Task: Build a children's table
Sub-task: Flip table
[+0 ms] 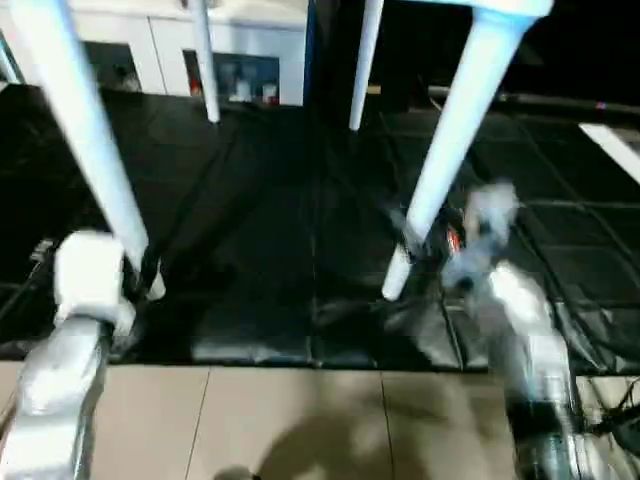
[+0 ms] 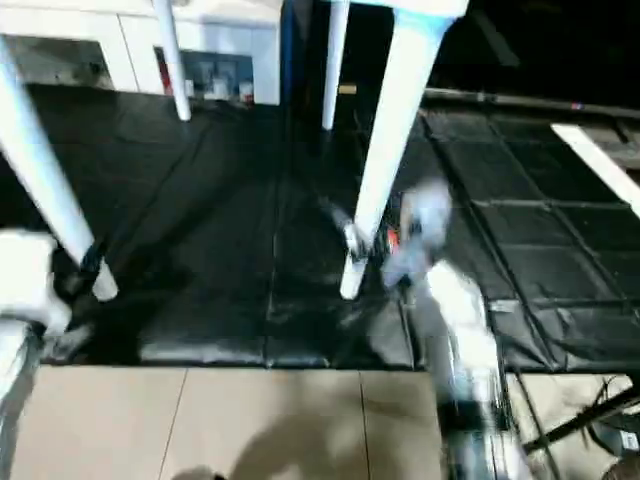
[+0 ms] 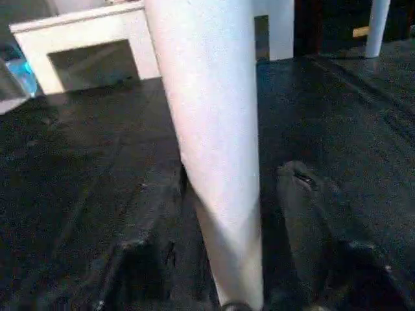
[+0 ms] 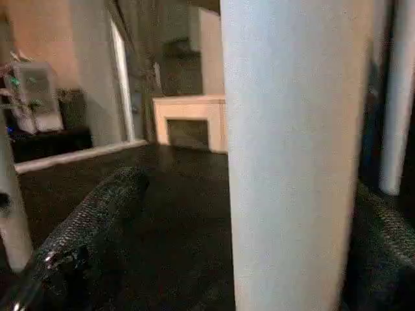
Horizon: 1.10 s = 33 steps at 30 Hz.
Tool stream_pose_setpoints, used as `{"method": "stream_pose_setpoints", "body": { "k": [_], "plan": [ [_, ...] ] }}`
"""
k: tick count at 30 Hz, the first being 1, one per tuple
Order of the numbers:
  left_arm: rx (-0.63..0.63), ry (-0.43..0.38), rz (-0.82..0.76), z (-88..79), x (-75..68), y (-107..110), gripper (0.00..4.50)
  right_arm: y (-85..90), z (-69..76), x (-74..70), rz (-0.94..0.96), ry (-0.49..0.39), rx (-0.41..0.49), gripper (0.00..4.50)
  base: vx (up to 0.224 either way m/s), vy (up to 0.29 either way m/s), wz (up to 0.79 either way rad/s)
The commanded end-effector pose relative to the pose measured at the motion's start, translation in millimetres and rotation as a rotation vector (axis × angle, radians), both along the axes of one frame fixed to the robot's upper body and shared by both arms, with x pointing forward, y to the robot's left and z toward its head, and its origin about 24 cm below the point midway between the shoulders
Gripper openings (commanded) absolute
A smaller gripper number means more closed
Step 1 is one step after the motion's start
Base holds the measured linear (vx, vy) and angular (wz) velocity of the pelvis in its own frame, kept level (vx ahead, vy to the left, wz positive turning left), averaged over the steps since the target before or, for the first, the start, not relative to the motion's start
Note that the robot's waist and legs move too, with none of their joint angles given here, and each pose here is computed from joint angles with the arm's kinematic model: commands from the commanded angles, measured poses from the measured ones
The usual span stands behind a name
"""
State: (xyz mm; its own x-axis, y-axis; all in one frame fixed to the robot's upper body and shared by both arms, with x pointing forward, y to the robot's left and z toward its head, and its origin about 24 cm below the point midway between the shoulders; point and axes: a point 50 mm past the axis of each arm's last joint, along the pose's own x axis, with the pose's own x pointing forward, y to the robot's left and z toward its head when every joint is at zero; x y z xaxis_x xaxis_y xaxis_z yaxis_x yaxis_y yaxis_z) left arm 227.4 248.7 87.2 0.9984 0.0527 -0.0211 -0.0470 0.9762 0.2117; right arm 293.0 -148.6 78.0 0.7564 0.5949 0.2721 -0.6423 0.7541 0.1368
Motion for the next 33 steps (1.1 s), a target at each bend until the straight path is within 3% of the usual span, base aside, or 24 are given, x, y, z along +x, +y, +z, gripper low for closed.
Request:
{"method": "stream_pose_setpoints", "body": {
  "k": [1,2,5,10,13,16,20,27,33],
  "plan": [
    [-0.021,-0.057,-0.011,6.8,-2.5,-2,2.95,1.9,8.4,-2.5,-0.021,-0.062,-0.024,4.13,0.0,0.0,0.0],
    [-0.04,-0.099,-0.019,3.9,-10.5,-2,3.03,0.7,2.4,-11.2,-0.091,-0.074,-0.027,4.13,0.0,0.0,0.0],
    [-0.063,-0.132,-0.028,0.3,-18.7,-5,3.21,-3.9,-1.3,-20.0,-0.174,-0.089,-0.025,4.13,0.0,0.0,0.0],
    [-0.183,-0.201,-0.019,-4.4,-39.8,-14,3.57,-16.7,-2.0,-42.5,-0.332,-0.157,-0.068,4.13,0.0,0.0,0.0],
    [-0.209,-0.2,-0.018,-5.2,-46.2,-19,3.81,-23.4,-3.9,-51.0,-0.423,-0.143,-0.1,4.13,0.0,0.0,0.0],
    [-0.184,-0.147,-0.009,-9.3,-50.1,-24,4.14,-24.5,-20.1,-57.7,-0.438,0.035,-0.127,4.13,0.0,0.0,0.0],
    [-0.167,-0.11,0.056,-13.6,-55.0,-26,4.14,-17.1,-38.5,-71.1,-0.428,0.238,-0.106,4.13,0.0,0.0,0.0],
    [-0.168,-0.063,0.102,-24.7,-59.4,-19,4.14,-15.3,-54.3,-81.1,-0.429,0.357,-0.186,4.13,0.0,0.0,0.0],
    [-0.174,-0.039,0.108,-30.6,-60.7,-16,4.14,-11.8,-57.6,-83.3,-0.405,0.392,-0.214,4.13,0.0,0.0,0.0]
  ]
}}
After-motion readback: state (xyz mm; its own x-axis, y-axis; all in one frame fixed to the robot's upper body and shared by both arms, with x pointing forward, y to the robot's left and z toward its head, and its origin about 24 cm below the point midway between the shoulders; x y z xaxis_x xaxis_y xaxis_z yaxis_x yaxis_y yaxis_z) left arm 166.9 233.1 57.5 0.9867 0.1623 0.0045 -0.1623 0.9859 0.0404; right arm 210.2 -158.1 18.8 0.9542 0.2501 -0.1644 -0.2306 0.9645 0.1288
